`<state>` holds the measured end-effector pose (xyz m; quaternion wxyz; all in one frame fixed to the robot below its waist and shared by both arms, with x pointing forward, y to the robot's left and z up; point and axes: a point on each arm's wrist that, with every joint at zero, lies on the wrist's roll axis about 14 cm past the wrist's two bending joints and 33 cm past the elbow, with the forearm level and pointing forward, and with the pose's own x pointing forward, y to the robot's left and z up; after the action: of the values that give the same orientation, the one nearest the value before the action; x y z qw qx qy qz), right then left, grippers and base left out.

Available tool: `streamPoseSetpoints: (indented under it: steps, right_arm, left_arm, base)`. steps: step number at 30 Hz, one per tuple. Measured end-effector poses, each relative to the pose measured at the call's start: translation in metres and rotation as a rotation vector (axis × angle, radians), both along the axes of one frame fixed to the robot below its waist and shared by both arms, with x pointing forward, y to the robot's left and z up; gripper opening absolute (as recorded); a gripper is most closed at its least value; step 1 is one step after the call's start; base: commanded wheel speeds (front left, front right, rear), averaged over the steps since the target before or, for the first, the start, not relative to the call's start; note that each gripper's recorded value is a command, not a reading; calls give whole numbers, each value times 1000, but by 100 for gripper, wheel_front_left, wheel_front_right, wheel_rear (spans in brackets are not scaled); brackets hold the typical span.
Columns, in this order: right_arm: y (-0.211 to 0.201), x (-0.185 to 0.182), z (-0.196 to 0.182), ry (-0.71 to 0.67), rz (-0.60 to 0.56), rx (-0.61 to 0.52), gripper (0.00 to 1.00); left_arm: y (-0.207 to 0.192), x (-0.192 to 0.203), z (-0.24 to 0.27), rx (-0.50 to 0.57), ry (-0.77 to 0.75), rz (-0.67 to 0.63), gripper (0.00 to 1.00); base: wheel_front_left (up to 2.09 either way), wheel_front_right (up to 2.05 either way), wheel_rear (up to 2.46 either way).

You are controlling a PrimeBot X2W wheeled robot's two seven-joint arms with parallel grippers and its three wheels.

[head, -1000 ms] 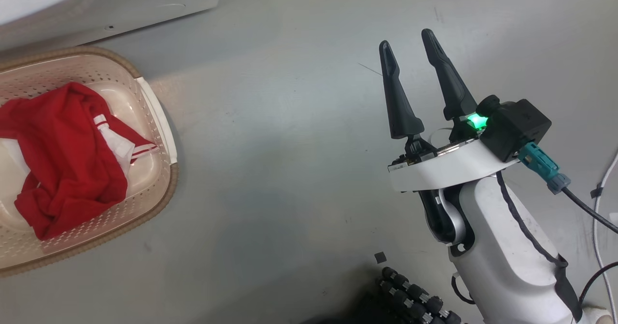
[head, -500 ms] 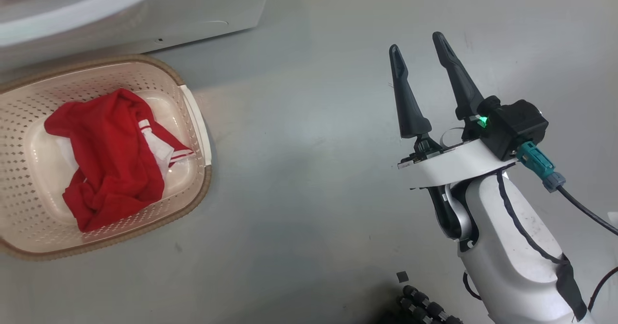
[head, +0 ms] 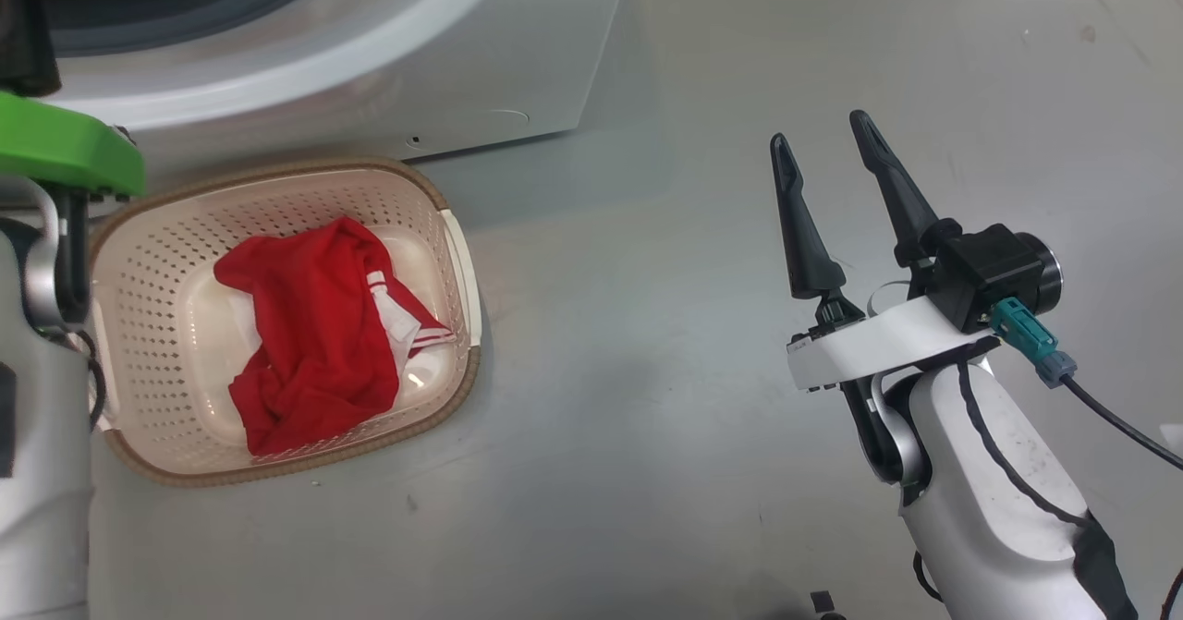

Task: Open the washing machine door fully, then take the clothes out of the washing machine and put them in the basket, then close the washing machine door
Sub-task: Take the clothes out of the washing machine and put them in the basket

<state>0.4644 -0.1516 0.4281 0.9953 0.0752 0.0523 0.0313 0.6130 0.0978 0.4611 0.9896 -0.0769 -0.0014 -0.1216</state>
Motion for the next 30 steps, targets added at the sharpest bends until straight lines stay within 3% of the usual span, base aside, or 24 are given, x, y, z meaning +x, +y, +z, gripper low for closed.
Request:
streamPoseSetpoints:
  steps: [30]
  right_arm:
    - [23, -56, 55, -101, 62, 41, 100]
  left_arm:
    - [35, -119, 173, -72, -421, 101, 0]
  base:
    - [0, 0, 0]
